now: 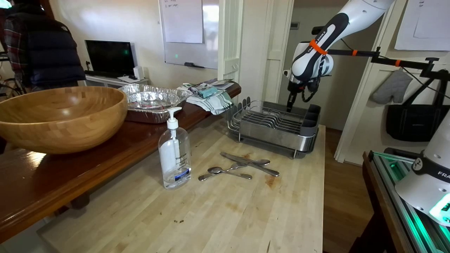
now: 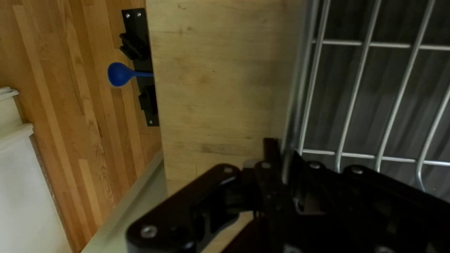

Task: Turn the plate rack to the left

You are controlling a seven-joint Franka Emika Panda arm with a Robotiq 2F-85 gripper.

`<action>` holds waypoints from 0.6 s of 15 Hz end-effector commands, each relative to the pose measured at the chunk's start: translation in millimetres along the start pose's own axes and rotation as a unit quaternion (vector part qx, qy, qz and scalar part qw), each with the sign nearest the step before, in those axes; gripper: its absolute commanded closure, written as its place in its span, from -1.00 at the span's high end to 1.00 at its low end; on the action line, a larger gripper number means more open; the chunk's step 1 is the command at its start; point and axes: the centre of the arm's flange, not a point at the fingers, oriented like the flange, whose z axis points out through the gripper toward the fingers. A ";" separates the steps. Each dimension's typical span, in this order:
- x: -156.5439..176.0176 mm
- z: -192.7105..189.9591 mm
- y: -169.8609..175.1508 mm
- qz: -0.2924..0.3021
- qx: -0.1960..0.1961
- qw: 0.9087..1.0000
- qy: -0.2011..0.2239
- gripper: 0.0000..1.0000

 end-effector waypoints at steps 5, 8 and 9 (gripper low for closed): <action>-8.1 -13.2 13.5 -0.001 -0.004 1.000 0.007 -0.53; -10.2 -25.6 17.5 0.007 -0.015 1.000 0.017 -0.08; -11.6 -31.9 19.3 0.009 -0.018 1.000 0.021 0.10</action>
